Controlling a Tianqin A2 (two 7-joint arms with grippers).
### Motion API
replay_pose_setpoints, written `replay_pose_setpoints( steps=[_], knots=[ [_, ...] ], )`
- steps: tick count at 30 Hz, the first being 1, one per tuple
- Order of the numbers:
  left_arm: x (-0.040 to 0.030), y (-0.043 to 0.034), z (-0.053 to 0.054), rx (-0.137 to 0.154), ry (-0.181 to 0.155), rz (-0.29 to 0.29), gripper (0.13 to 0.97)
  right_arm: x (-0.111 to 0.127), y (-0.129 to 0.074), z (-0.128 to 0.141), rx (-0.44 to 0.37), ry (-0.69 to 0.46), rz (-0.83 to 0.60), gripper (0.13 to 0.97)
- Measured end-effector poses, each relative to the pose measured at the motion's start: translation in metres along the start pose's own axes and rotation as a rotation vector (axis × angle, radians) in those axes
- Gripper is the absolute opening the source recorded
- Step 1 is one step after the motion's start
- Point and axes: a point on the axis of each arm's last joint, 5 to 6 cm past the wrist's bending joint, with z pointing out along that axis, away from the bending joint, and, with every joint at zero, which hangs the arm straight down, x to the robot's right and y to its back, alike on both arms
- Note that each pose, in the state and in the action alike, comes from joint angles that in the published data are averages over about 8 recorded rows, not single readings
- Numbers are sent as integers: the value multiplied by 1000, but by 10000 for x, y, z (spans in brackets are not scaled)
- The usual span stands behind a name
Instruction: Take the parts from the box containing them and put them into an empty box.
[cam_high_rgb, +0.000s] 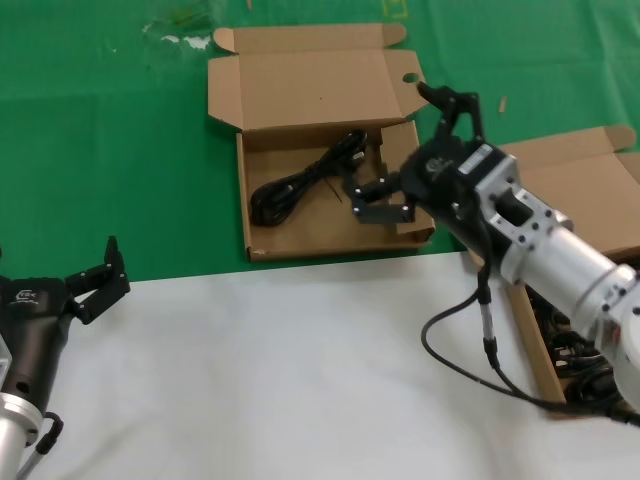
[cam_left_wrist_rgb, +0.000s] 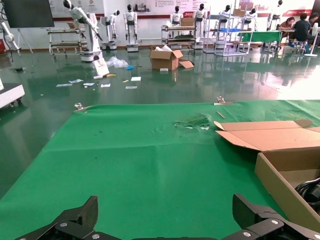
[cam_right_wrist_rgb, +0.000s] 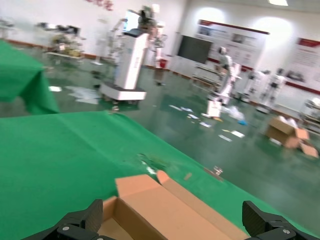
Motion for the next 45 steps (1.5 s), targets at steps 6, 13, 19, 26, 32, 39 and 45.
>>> replay_pose_setpoints(
  steps=[6, 13, 19, 26, 32, 39, 45],
  knots=[
    [0, 0, 0, 0, 0, 0, 935, -88, 131, -164, -19, 88, 94, 966],
    [0, 0, 0, 0, 0, 0, 961, -186, 279, -375, -51, 195, 199, 966],
    [0, 0, 0, 0, 0, 0, 966, -268, 403, -574, -86, 291, 283, 966],
    [0, 0, 0, 0, 0, 0, 966, -358, 532, -813, -133, 400, 370, 966],
    [0, 0, 0, 0, 0, 0, 966, -387, 571, -895, -150, 436, 397, 966],
    [0, 0, 0, 0, 0, 0, 966, -388, 573, -899, -151, 438, 398, 966],
    [0, 0, 0, 0, 0, 0, 966, -388, 573, -899, -151, 438, 398, 966]
  ],
)
